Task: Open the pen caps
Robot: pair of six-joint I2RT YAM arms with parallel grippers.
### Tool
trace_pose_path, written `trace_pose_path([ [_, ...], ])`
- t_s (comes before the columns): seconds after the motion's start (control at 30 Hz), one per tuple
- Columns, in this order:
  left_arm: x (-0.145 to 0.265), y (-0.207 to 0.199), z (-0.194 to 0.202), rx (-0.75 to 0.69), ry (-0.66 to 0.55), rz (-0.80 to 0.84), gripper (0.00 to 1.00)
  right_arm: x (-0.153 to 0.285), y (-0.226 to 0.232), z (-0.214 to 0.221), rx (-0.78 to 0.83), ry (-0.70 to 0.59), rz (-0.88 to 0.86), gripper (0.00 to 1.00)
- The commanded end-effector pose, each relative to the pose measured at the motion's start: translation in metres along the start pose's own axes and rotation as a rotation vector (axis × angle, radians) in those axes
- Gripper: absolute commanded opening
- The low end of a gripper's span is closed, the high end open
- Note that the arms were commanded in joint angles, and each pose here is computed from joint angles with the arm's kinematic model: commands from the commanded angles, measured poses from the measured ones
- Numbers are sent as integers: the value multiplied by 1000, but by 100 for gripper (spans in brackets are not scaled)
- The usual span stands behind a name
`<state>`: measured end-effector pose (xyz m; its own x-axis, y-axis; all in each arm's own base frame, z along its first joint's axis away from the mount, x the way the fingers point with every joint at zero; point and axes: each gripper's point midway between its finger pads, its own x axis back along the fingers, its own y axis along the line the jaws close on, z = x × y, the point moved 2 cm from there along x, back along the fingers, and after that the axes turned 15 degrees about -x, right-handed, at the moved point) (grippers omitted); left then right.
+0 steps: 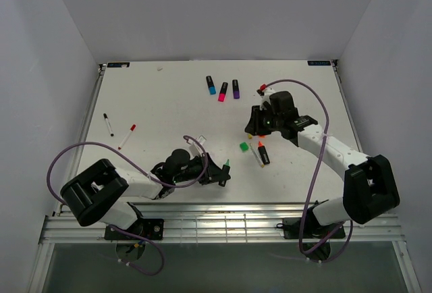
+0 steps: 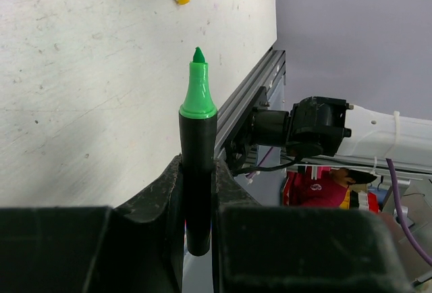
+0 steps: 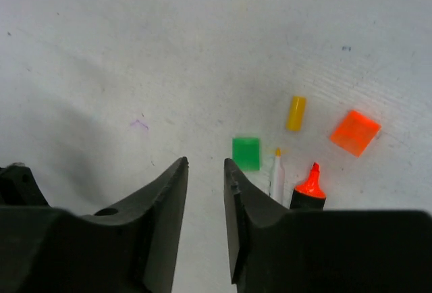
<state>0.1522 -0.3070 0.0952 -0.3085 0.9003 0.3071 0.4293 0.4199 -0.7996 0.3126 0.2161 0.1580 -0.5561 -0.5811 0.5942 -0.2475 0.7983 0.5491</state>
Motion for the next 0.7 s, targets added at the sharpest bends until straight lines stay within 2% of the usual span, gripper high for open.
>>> trace_pose_path([
  [0.0, 5, -7, 1, -6, -14, 32, 0, 2, -22, 55, -32, 136, 79, 31],
  [0.07, 7, -8, 1, -6, -20, 37, 0, 1, -24, 66, -36, 153, 90, 28],
  [0.23, 10, -10, 1, -5, -30, 45, 0, -6, -25, 90, -31, 205, 108, 28],
  [0.67, 14, -9, 3, 0, -34, 42, 0, -40, -43, 111, -98, 238, 165, 28],
])
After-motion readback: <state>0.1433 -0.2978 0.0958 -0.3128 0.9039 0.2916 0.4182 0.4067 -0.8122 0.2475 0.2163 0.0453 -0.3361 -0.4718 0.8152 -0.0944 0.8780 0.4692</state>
